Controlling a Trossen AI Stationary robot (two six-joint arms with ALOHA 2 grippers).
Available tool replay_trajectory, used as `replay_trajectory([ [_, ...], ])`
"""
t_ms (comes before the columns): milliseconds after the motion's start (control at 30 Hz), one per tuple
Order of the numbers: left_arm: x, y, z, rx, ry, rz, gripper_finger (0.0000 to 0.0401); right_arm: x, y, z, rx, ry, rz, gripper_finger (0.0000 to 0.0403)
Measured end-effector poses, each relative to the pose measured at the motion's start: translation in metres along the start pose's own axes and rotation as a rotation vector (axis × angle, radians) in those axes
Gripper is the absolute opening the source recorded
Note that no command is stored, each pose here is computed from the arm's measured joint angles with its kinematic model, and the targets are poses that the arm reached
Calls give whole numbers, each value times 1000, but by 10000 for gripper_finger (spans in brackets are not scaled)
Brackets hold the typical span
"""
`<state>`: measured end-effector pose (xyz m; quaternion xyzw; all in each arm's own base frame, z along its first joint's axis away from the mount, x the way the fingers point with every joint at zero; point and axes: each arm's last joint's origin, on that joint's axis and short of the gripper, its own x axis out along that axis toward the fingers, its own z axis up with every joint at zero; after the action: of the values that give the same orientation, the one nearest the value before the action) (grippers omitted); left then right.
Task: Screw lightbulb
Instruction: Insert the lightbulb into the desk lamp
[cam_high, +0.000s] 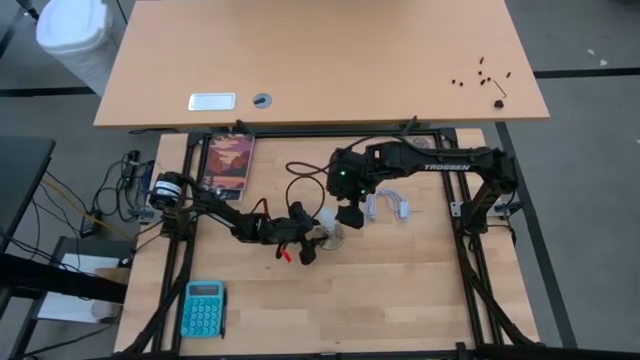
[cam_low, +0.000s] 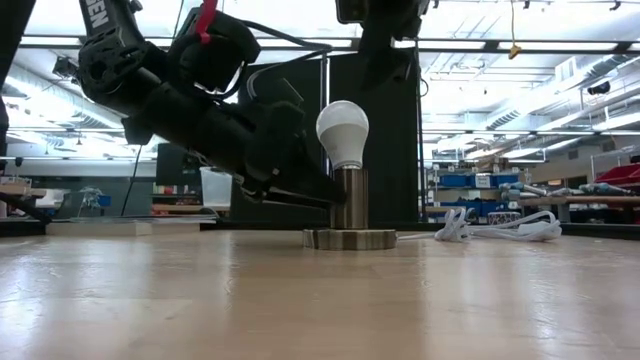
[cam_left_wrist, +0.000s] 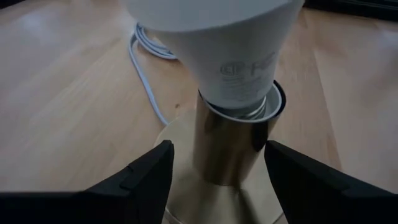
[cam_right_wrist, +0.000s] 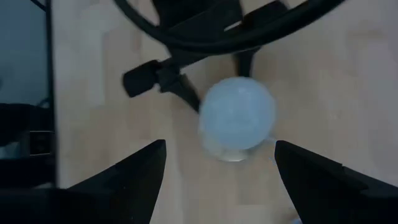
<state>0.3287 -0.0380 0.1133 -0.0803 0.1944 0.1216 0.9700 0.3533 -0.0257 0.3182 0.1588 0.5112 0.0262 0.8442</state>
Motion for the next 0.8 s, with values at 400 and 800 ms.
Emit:
replay_trajectory([
  [400,0,1,0,-62,-9,24,254,24,12,3,-10,4,-17,346],
  [800,0,1,0,-77,-11,35,255,29,2,12,-40,-42,-65,386],
])
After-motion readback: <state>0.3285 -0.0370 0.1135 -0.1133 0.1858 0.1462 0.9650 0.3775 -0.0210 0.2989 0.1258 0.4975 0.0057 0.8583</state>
